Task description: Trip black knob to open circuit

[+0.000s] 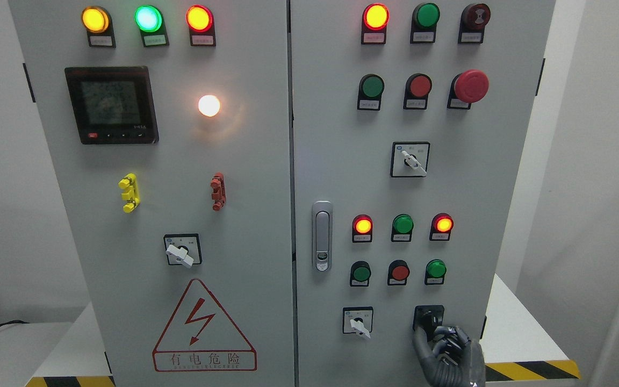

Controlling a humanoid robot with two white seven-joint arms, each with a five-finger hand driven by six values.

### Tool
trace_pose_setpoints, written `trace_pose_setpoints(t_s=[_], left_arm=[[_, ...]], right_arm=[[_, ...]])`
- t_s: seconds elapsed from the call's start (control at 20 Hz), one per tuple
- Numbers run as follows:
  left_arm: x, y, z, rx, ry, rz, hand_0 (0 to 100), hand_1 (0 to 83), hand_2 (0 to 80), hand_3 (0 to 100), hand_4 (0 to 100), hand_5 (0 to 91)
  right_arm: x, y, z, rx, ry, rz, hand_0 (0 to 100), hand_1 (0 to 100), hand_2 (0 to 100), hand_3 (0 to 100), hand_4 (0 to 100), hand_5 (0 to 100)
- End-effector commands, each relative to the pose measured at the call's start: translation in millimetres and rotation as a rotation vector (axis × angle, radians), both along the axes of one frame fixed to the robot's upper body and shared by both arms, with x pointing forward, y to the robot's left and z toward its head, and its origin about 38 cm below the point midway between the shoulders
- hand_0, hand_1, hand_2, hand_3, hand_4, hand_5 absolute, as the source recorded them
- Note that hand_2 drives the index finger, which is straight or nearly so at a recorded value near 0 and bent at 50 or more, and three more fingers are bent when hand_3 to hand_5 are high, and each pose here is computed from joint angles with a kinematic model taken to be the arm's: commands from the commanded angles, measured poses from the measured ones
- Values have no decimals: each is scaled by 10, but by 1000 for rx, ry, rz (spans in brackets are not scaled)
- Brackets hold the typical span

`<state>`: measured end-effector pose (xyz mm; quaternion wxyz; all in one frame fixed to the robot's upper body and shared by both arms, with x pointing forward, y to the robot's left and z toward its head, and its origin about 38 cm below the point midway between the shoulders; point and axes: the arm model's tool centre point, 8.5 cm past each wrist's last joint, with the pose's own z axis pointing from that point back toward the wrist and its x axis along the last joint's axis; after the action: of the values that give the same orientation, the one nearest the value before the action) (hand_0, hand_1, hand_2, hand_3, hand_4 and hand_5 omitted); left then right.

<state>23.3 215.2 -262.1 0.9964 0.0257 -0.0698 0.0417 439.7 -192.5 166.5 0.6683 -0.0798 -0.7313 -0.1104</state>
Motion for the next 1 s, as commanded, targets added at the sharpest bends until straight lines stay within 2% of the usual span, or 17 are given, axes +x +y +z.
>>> trace_pose_setpoints(t_s=[0.0, 0.95], left_arm=[[3, -2, 0, -1, 0, -31, 120, 389, 0, 0, 0, 0], [3, -2, 0, -1, 0, -31, 120, 389, 0, 0, 0, 0]], right_arm=[[1, 59, 1, 27, -8, 34, 489, 879, 588, 945, 879, 951], [1, 120, 18, 63, -12, 61, 494, 886, 596, 950, 883, 953]])
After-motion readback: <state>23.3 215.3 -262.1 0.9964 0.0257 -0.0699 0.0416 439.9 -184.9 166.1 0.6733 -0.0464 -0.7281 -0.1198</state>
